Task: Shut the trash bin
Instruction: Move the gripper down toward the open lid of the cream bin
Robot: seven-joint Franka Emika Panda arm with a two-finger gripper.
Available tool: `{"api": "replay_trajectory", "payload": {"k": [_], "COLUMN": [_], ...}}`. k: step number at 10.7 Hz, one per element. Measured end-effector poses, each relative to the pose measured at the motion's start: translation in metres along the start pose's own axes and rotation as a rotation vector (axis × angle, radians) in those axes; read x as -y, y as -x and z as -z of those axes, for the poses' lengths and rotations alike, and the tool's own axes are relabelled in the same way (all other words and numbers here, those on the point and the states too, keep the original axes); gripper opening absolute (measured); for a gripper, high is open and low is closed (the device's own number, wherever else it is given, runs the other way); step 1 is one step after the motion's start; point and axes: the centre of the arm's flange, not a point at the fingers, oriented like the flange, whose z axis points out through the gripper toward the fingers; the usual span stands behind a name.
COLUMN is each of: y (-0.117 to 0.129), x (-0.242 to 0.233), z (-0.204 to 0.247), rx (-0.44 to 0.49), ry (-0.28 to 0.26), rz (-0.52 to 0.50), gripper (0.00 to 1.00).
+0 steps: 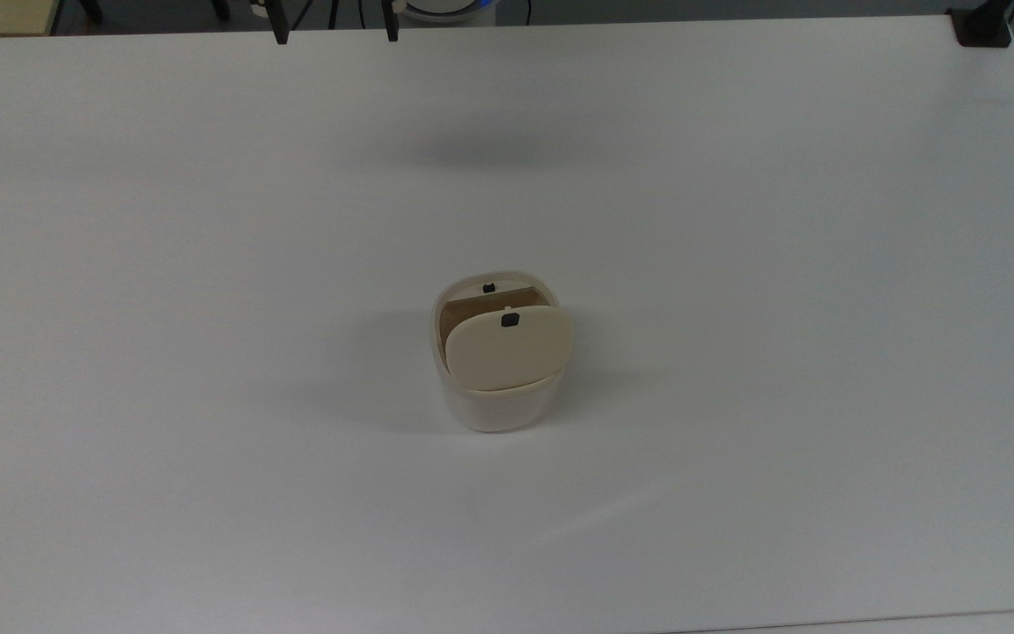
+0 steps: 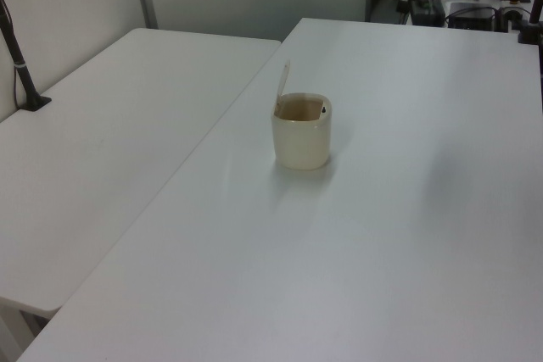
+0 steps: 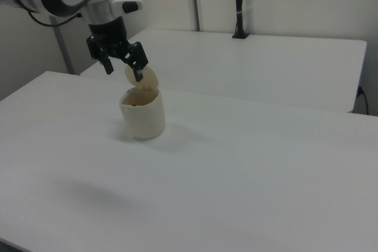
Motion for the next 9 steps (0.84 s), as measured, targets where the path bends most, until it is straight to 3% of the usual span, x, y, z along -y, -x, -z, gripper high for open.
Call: {"api": "replay_trajectory", "payload": {"k": [9], "y": [0.0005], "x": [-0.0064], "z": [-0.0015], "rx": [0.005], "ry": [0.000], "rz": [-0.011], "gripper": [1.00]}}
